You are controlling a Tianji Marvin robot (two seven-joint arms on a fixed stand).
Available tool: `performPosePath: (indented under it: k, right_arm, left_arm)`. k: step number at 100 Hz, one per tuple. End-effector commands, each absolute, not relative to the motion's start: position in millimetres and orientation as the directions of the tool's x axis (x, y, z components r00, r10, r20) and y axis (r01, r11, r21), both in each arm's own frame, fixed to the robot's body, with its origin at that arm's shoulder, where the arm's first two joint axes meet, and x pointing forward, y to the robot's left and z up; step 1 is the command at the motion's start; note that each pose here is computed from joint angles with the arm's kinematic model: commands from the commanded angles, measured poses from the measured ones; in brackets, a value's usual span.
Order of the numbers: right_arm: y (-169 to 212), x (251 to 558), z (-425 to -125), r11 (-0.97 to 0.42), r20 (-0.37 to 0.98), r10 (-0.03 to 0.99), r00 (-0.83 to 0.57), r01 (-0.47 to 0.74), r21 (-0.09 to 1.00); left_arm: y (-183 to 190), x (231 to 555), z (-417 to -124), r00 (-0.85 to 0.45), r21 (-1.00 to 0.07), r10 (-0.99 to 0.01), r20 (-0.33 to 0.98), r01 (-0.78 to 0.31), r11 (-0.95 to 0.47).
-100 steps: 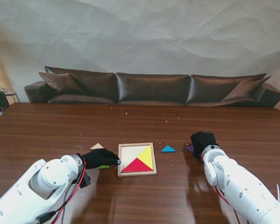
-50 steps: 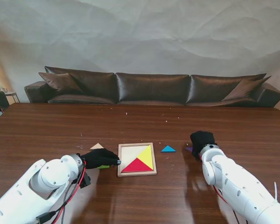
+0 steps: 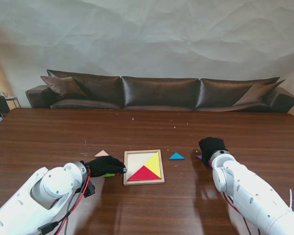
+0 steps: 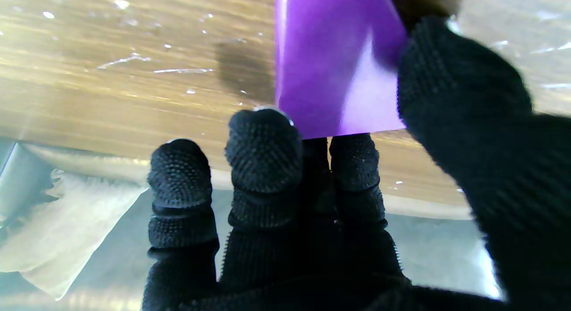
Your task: Assemble the tangram pieces into a square
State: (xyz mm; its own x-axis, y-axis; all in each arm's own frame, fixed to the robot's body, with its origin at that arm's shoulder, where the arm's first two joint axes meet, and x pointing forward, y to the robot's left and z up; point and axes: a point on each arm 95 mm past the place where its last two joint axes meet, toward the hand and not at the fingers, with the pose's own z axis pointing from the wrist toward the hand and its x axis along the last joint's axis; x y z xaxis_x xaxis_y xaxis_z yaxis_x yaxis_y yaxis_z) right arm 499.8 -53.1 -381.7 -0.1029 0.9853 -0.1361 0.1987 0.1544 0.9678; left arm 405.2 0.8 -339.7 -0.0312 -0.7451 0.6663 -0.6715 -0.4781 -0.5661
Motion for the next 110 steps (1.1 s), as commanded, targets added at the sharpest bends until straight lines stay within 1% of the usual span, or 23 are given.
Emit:
performPosePath:
  k: [1, 34, 63, 96, 110]
  right_arm:
    - [-65.6, 482.0, -413.1, 0.171, -0.148, 0.984, -0.1, 0.292, 0.941]
    - [-65.7, 482.1, -415.2, 0.129, -0.101, 0.99, -0.1, 0.331, 0.935]
    - [-67.0, 480.1, -416.4, 0.117, -0.088, 0.992, -0.095, 0.374, 0.92]
    - [-67.5, 480.5, -416.0, 0.136, -0.109, 0.989, -0.098, 0.35, 0.927]
    - [-68.6, 480.3, -416.5, 0.147, -0.117, 0.988, -0.105, 0.359, 0.922]
  left_arm:
    - [-0.1, 401.7, -345.1, -0.023, -0.547, -0.744, 0.668, -0.693, -0.47]
    - [0.5, 401.5, -345.1, -0.023, -0.548, -0.744, 0.668, -0.691, -0.471]
    - [0.5, 401.6, -345.2, -0.022, -0.547, -0.744, 0.668, -0.692, -0.471]
    - [0.8, 401.6, -345.2, -0.021, -0.545, -0.742, 0.67, -0.692, -0.473]
    - [1.0, 401.5, -345.0, -0.021, -0.546, -0.742, 0.67, -0.691, -0.473]
